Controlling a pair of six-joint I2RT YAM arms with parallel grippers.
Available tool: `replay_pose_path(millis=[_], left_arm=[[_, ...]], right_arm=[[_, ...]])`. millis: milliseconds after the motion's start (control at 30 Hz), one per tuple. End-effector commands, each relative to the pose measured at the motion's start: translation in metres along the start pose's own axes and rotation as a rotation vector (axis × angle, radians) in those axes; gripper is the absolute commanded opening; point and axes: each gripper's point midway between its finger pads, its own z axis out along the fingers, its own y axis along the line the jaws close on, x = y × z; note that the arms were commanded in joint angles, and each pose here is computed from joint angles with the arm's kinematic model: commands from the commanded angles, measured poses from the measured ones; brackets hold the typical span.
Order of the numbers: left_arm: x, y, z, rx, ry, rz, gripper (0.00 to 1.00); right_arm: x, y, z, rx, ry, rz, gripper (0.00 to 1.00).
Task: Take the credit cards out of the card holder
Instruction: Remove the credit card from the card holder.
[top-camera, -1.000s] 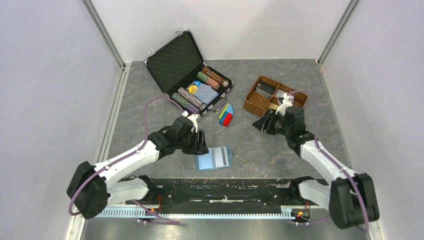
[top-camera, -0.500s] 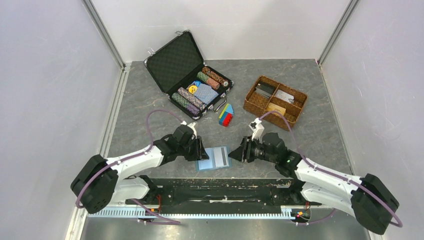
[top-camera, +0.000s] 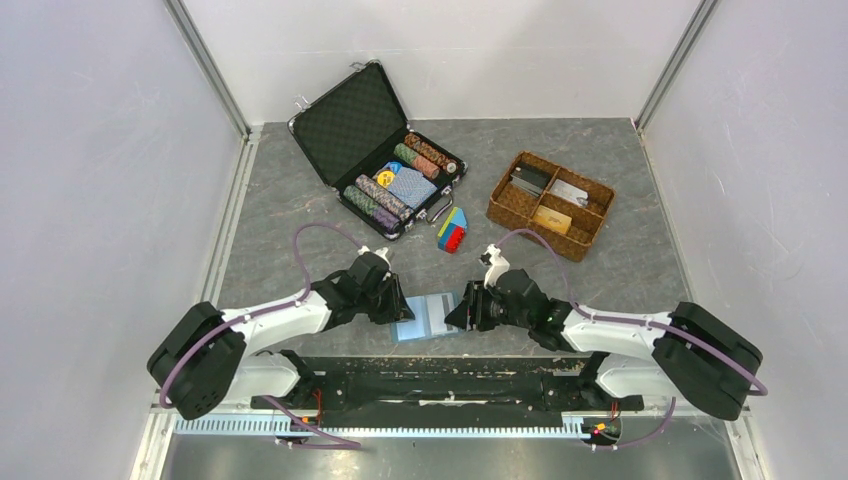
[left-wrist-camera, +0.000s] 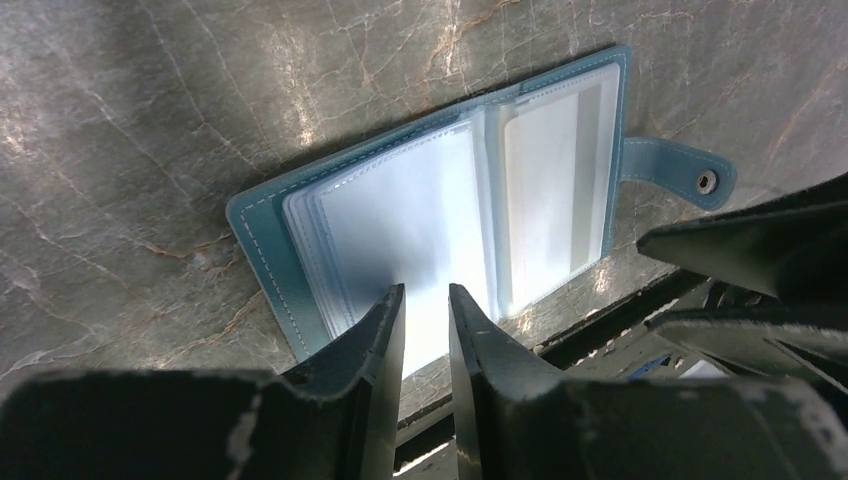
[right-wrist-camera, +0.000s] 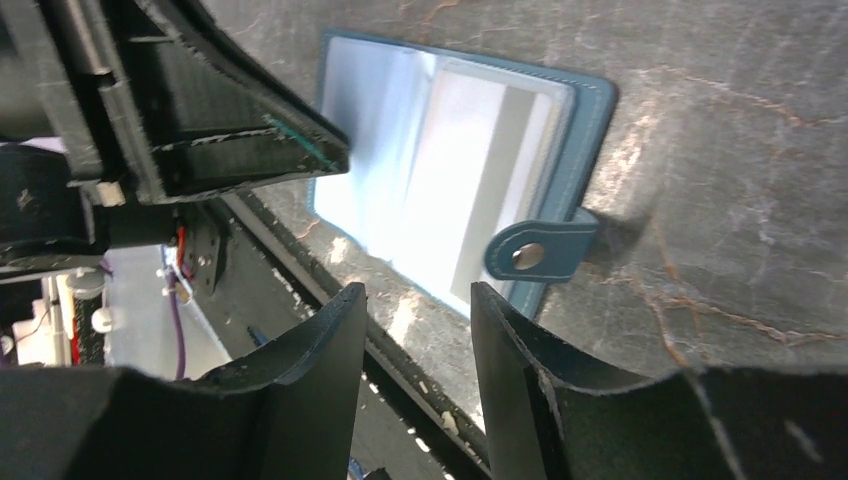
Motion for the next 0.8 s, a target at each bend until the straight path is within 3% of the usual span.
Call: replay_pose_path(millis=[0,367,567,767], left_arm=[[0.004,0.019,0.002,-0.077,-0.003,-0.020,0.29],[-0.001,0.010,-0.007,-0.037,-0.024,0.007,0.30],[-0.022,-0.028,-0.025,0.090,-0.092,0.008,0.35],[-0.028,-0.057,-0.025,0.203,-0.075,0.018,0.35]], right_arm=[[-0.022,-0.002,0.009,0.050,-0.080,-0.019,0.46],[-0.008,-0.007,0.018,0.025,-0.049,0.026,0.44],[-0.017,-0.002,0.011,0.024,-0.082,0.015,0.41],[-0.029,0.006,0.007,0.025,-0.112,-0.004,0.41]])
